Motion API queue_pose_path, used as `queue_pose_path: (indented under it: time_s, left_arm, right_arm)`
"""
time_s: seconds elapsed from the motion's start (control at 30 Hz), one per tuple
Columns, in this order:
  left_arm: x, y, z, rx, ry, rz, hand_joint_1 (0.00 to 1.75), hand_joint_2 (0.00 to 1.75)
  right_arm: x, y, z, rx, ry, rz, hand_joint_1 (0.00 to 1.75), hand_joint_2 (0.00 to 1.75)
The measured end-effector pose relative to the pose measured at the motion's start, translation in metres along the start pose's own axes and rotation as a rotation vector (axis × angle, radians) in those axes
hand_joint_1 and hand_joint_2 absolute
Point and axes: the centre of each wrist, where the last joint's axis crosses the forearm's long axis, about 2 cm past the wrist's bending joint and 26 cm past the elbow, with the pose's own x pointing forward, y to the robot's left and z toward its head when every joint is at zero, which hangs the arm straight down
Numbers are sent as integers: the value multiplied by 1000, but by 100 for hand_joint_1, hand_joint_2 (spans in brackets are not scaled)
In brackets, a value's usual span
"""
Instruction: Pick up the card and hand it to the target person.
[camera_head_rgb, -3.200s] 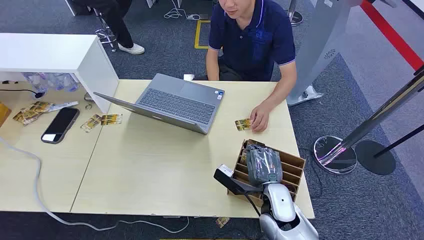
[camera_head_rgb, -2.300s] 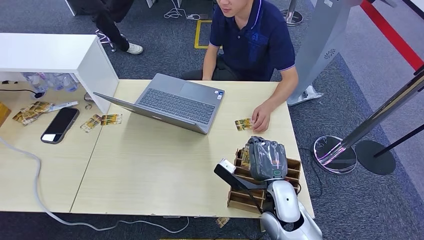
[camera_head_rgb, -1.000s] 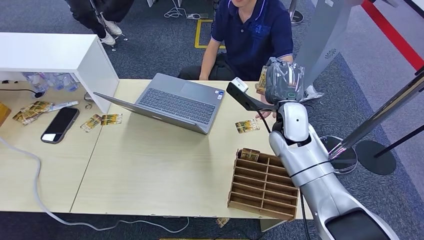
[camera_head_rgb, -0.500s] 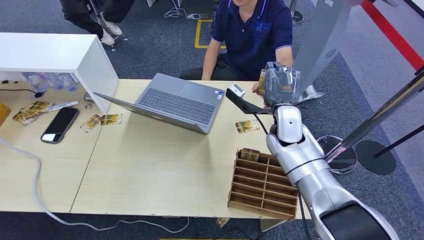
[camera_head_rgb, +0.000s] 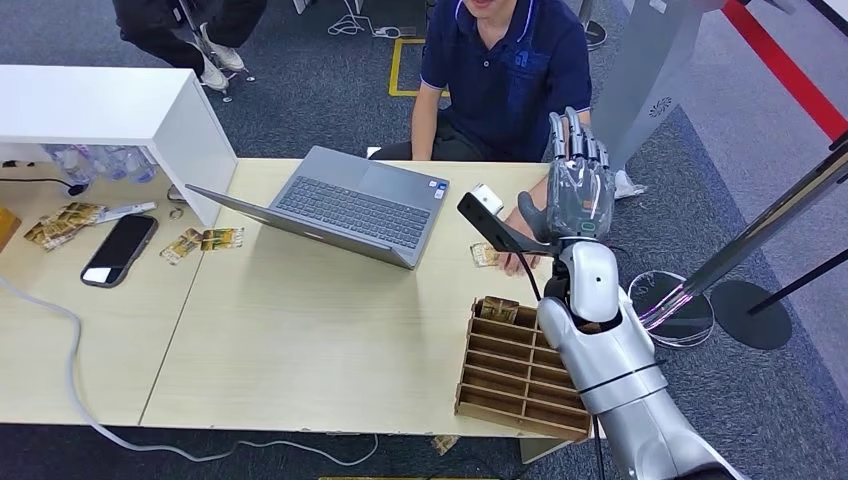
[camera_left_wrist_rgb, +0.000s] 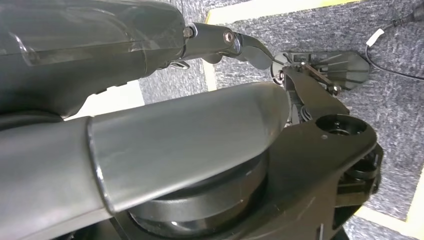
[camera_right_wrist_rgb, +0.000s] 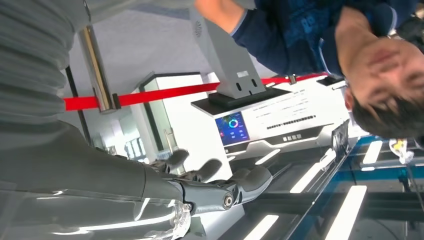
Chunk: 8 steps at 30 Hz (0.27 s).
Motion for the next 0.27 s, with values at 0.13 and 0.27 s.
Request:
queue_pose_path:
  time_s: [0.13, 0.27]
  left_arm:
    - [-3, -2, 0, 25, -10, 40, 0, 0]
    - [-5, -6, 0, 48, -26, 81, 0, 0]
  right_arm:
    - [12, -26, 26, -50, -7, -128, 0, 175]
    - [19, -46, 56, -59, -2, -317, 0, 175]
